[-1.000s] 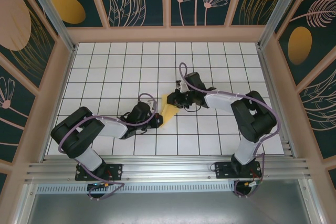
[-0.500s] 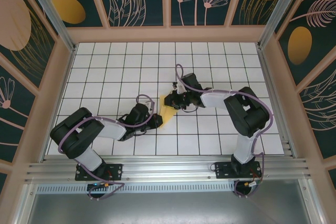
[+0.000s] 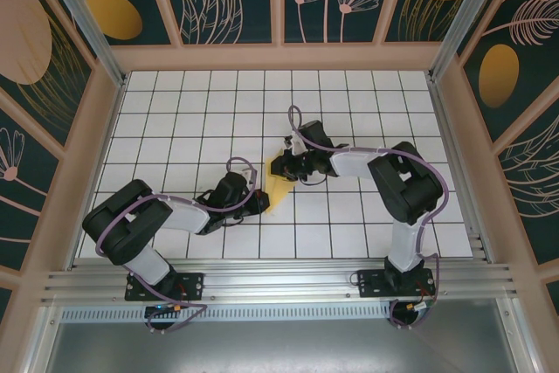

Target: Fold a paper plane with a square sheet of paper (pick it up from the middle)

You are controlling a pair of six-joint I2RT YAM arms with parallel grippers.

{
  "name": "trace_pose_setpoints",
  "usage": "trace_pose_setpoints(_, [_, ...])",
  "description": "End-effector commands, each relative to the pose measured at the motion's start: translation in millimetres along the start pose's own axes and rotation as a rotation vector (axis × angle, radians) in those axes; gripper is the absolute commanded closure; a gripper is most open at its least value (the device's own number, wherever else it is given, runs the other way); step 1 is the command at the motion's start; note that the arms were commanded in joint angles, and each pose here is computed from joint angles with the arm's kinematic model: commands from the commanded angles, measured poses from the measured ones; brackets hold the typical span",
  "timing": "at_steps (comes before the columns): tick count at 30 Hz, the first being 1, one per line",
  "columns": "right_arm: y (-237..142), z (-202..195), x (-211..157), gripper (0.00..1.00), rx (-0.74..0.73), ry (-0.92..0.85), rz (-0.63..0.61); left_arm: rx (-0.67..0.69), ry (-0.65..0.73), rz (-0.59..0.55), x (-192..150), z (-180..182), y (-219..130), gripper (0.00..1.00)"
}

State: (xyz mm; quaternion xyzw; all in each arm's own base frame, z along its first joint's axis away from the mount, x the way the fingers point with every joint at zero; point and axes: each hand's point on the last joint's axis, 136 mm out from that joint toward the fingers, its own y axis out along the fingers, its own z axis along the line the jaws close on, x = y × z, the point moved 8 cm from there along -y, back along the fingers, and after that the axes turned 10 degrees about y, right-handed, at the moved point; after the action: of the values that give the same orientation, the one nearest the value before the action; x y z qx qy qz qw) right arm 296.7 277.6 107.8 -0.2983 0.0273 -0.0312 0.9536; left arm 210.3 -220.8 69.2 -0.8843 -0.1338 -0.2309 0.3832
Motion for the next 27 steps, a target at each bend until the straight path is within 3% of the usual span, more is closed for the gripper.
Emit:
trace_pose_setpoints(1, [5.9, 7.0, -1.0, 0.82, 0.010, -0.038, 0.027, 0.010, -0.021, 0.027, 0.0, 1.2, 2.8, 1.00])
trace_pose_setpoints(19, [23.4, -5.0, 9.4, 0.81, -0.011, -0.028, 0.055, 0.094, -0.070, 0.075, -6.0, 10.4, 3.9, 1.00])
trace_pose_setpoints(27, [20.2, -17.6, 11.6, 0.82, -0.086, -0.007, 0.013, 0.122, -0.074, 0.096, -5.5, 11.3, 4.5, 1.00])
